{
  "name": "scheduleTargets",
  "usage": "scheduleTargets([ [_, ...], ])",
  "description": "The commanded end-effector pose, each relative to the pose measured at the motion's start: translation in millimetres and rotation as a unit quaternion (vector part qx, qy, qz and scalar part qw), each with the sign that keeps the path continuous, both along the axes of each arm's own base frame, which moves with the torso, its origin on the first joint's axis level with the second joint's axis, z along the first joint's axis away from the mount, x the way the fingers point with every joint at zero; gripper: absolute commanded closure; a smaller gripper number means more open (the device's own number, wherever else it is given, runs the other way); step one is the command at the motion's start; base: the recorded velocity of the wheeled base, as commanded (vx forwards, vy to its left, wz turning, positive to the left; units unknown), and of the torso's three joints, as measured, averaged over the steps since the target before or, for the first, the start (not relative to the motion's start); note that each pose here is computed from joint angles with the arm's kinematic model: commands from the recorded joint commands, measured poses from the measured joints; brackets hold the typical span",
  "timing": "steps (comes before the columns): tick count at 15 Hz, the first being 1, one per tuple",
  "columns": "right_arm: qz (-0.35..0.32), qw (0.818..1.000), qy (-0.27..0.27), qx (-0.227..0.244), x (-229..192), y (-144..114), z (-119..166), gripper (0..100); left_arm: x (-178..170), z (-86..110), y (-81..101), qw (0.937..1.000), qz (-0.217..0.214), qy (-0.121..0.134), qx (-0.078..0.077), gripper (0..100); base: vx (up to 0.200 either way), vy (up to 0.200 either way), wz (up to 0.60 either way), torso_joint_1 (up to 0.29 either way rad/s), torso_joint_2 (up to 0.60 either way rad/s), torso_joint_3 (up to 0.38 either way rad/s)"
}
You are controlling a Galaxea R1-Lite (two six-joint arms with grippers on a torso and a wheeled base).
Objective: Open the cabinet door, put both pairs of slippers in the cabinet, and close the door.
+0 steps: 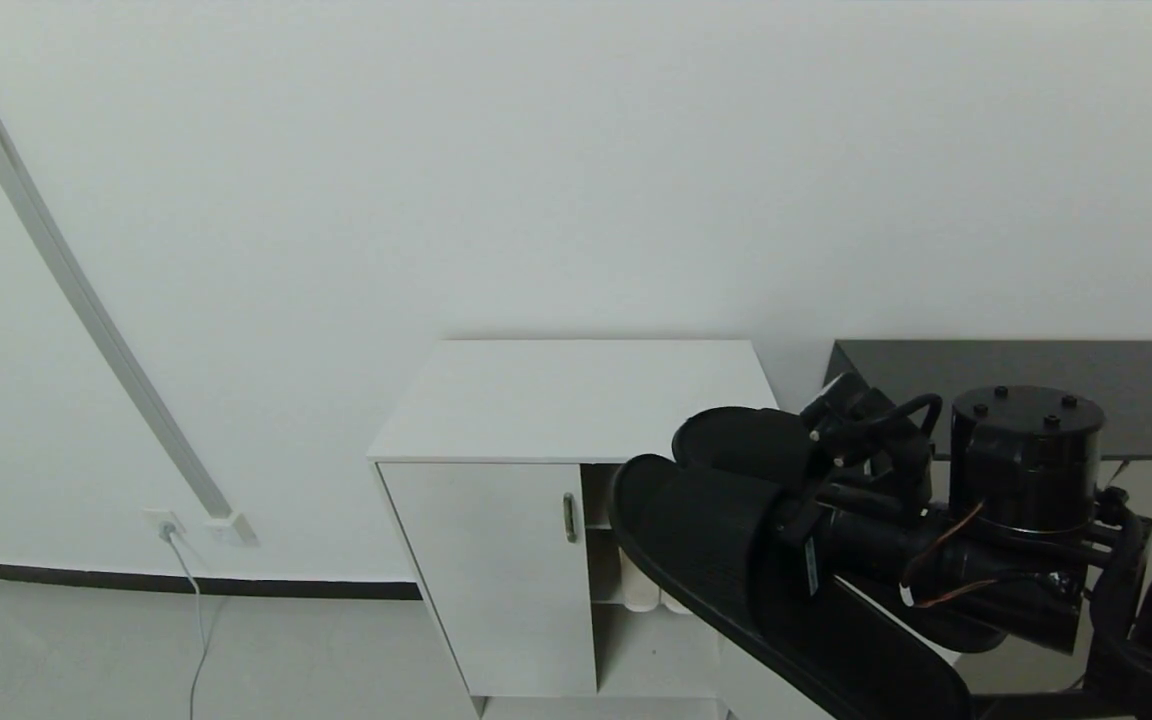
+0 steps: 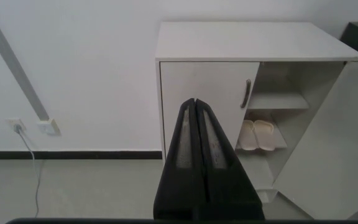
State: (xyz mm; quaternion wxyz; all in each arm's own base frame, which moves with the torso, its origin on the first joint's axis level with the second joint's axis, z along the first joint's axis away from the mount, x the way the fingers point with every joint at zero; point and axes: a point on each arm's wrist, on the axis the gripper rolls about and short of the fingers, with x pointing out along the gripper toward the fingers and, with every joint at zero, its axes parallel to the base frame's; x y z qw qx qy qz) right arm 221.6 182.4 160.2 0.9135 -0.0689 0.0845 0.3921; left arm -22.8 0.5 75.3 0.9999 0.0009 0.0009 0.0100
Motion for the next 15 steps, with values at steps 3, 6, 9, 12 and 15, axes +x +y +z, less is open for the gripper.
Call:
scheduleTargets([
  [3,0.005,1.000,0.000,-0.008,-1.8,1.0,-3.1,100,0.0,0.0,0.0,1.0000,0.000,0.000,0.000,100,0.000,0.000,0.00,0.000,0.00,0.000],
  [6,0.005,1.000,-0.001,-0.008,-1.8,1.0,-3.1,100,0.1,0.1,0.0,1.0000,0.000,0.001,0.000,100,0.000,0.000,0.00,0.000,0.00,0.000],
  [9,0.005,1.000,0.000,-0.009,-2.0,0.8,-3.5,100,0.1,0.1,0.0,1.0000,0.001,0.001,0.001,100,0.000,0.000,0.00,0.000,0.00,0.000],
  [12,0.006,1.000,0.001,-0.009,-1.8,1.0,-3.9,100,0.0,0.0,0.0,1.0000,0.001,0.000,0.001,100,0.000,0.000,0.00,-0.136,0.28,0.154],
  [15,0.005,1.000,0.000,-0.009,-2.3,0.5,-3.4,100,0.1,0.1,0.0,1.0000,0.001,0.001,0.001,100,0.000,0.000,0.00,-0.142,0.32,0.168],
])
